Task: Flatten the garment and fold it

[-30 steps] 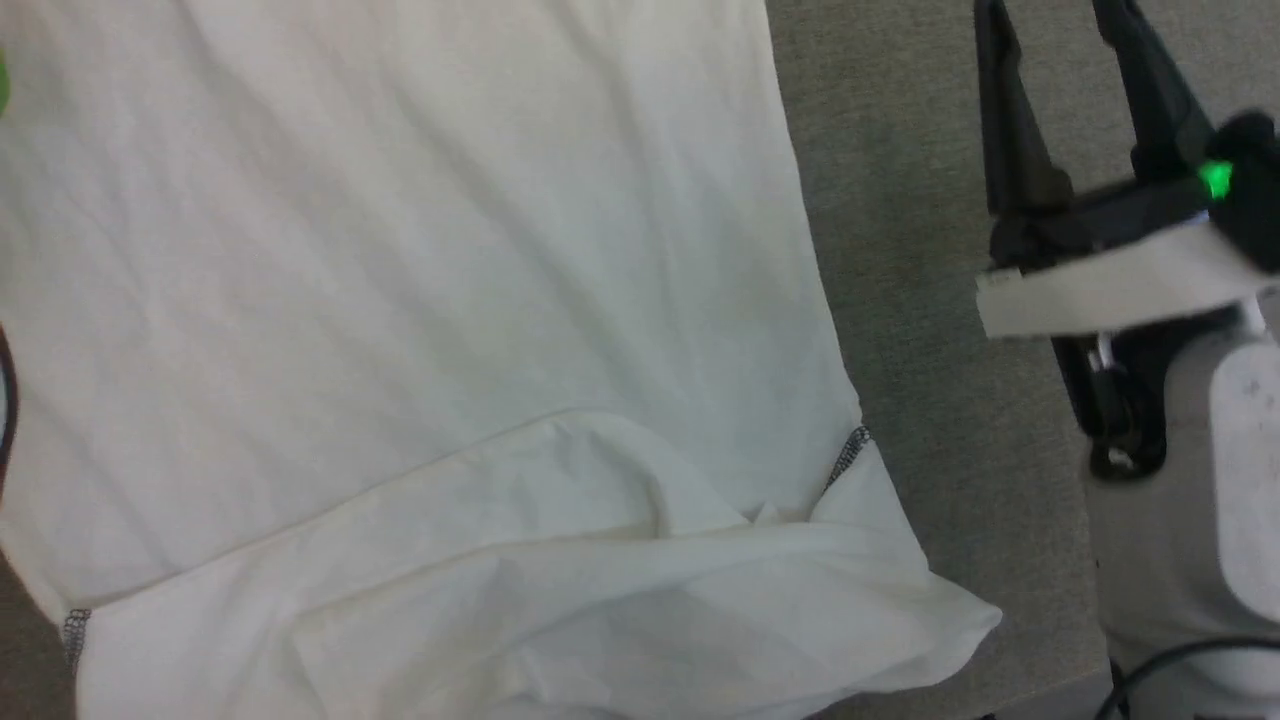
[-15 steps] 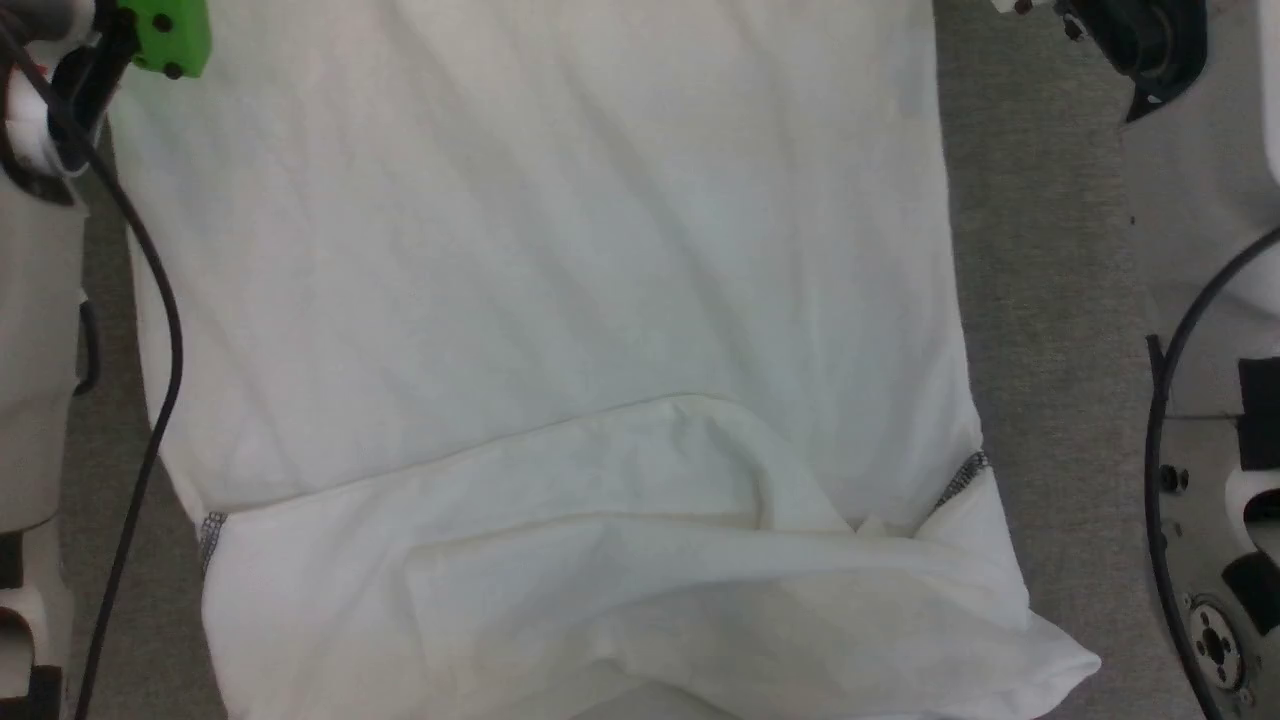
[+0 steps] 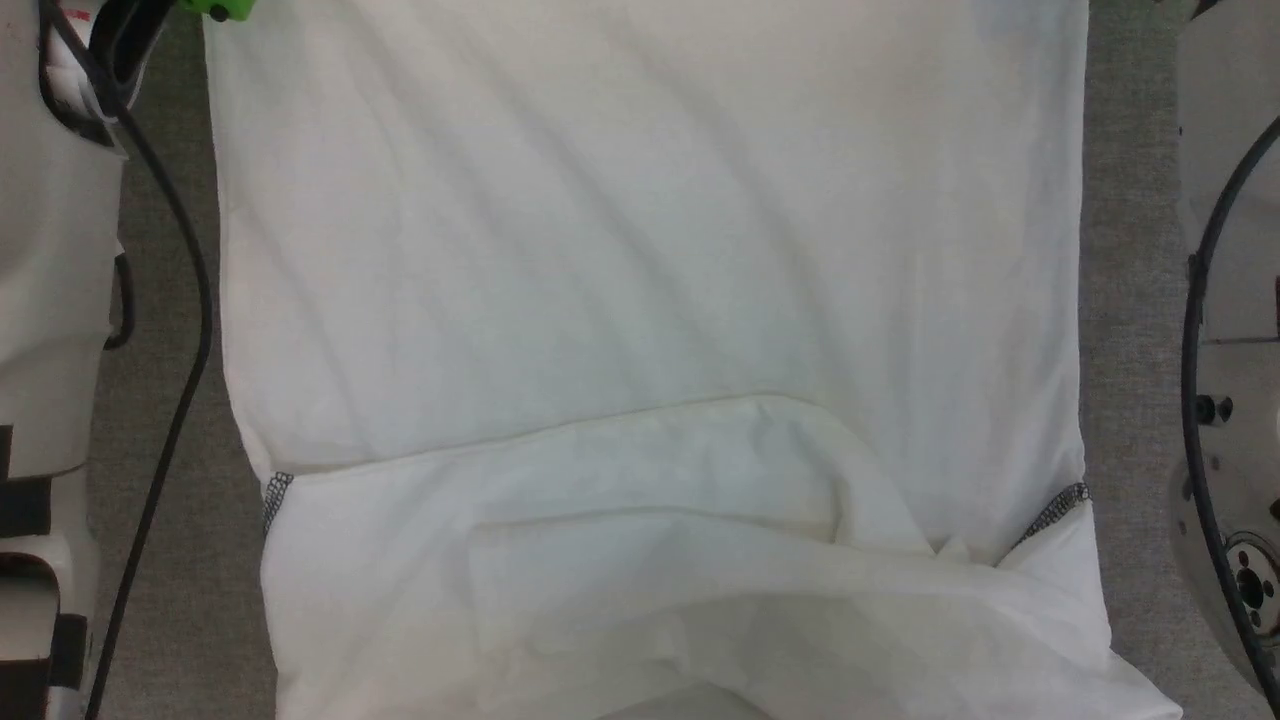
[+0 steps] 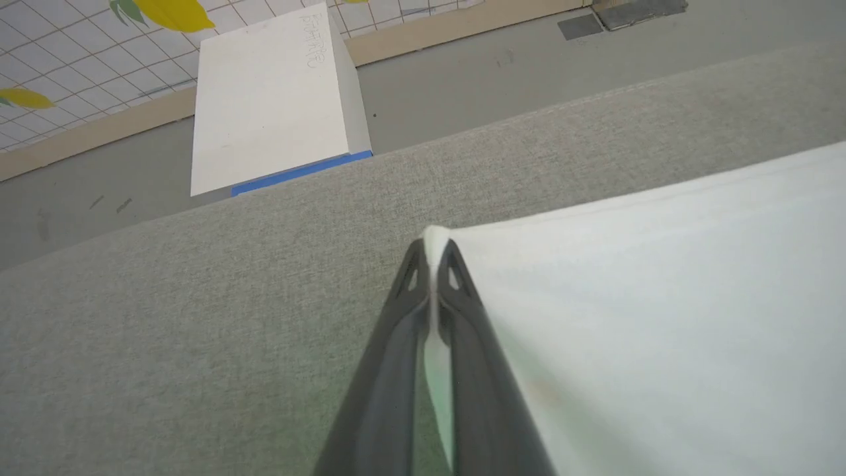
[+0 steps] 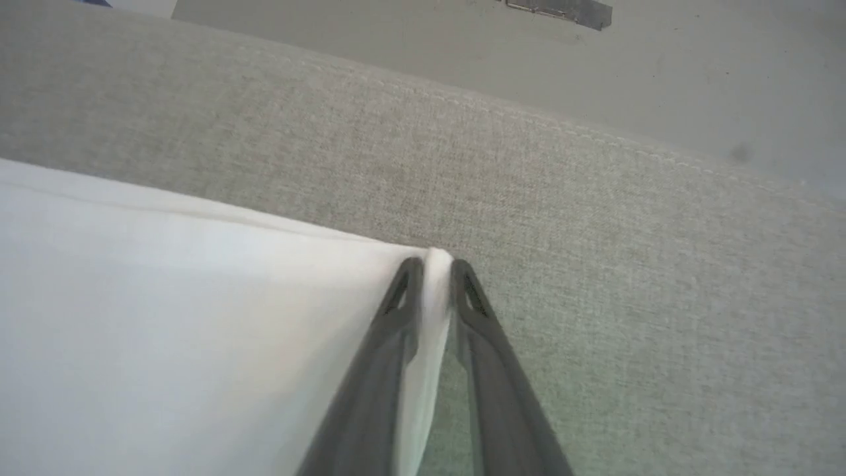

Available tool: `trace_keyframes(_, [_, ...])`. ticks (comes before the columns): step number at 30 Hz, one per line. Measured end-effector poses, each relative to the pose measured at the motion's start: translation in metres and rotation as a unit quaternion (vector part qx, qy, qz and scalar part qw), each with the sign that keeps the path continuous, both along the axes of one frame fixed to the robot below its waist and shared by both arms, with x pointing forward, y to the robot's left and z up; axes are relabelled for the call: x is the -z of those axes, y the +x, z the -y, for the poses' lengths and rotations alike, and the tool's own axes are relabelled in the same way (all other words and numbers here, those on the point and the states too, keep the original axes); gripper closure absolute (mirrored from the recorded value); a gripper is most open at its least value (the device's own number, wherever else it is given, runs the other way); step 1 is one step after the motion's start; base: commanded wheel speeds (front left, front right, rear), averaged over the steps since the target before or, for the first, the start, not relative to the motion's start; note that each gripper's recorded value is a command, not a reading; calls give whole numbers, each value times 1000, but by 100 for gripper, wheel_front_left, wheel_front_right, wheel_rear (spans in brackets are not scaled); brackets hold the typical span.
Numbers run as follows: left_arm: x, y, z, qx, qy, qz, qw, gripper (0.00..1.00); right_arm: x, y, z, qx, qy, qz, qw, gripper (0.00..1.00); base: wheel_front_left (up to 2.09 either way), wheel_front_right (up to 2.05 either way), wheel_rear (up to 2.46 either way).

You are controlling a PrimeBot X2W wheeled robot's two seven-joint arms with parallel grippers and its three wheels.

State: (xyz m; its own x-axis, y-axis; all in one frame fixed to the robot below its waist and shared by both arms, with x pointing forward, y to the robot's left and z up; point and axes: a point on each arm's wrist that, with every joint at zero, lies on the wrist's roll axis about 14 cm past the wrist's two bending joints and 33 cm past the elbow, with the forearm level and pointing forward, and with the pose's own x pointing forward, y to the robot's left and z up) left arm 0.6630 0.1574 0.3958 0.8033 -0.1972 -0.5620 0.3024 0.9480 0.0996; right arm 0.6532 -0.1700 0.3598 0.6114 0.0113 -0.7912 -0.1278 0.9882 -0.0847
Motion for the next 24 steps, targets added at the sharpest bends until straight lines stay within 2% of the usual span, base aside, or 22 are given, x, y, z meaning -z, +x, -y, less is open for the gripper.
trace_keyframes(3, [-5, 9, -1, 2, 1, 34, 999, 100, -9, 10, 2, -6, -15, 40, 999, 100, 0, 0, 0])
trace_keyframes(7, [-27, 28, -4, 0, 2, 105, 994, 100, -35, 29, 3, -19, -25, 132, 991, 100, 0, 0, 0])
trace_keyframes(12, [-60, 50, -11, -9, 12, 193, 981, 100, -79, 50, 3, -41, -39, 247, 967, 100, 0, 0, 0])
trace_keyframes(16, [-101, 60, -11, -9, 0, 280, 960, 100, -107, 56, 6, -52, -49, 311, 948, 100, 0, 0, 0])
trace_keyframes(20, [-114, 57, -14, -9, -2, 305, 952, 100, -128, 53, 3, -60, -41, 347, 935, 100, 0, 0, 0])
trace_keyframes(24, [-107, 39, -12, 7, -9, 296, 955, 100, -137, 40, -12, -84, -22, 363, 928, 100, 0, 0, 0])
